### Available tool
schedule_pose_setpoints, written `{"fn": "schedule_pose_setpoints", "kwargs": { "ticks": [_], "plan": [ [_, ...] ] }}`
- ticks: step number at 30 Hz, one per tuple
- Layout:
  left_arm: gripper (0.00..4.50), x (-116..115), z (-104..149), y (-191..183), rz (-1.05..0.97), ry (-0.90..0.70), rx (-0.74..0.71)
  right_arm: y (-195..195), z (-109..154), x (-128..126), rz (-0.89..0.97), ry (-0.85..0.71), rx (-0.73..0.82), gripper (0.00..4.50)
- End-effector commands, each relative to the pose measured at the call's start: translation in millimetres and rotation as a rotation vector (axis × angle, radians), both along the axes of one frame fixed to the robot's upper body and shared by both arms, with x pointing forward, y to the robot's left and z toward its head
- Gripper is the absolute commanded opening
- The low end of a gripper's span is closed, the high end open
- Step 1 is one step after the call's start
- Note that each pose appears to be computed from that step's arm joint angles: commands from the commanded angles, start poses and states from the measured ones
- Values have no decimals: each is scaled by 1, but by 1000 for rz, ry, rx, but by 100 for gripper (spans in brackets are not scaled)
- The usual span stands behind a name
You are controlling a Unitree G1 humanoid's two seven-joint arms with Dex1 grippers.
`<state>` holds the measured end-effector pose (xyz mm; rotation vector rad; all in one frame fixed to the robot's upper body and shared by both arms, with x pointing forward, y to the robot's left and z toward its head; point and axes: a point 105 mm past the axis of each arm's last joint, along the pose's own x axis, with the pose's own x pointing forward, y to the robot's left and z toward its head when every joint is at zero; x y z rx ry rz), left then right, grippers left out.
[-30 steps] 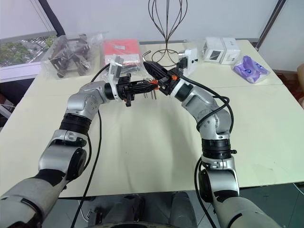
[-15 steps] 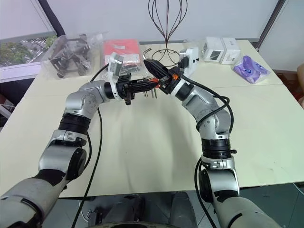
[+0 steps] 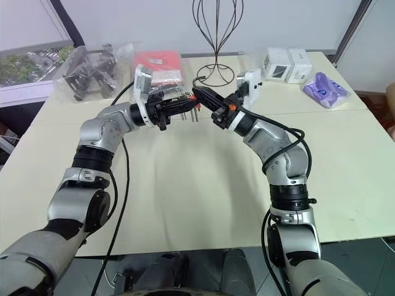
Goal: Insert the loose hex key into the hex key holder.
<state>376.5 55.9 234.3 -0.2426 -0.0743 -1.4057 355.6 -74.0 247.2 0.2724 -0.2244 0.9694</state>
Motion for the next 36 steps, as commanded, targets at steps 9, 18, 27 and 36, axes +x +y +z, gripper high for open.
{"fn": "schedule_pose_setpoints", "kwargs": {
  "ticks": [9,18,27,36],
  "plan": [
    [0,-8,18,5,-36,-197,85,-11,-8,2,-35,16,-55,72],
    [0,-7,0,10,-53,-157,155,-26,-11,-33,50,8,-198,444],
    [0,-17,-36,24,-44,150,123,-39,-46,-73,95,55,-432,444],
    [93,-13,-129,44,218,580,231,-34,-65,-70,74,54,-514,450]
  ]
}}
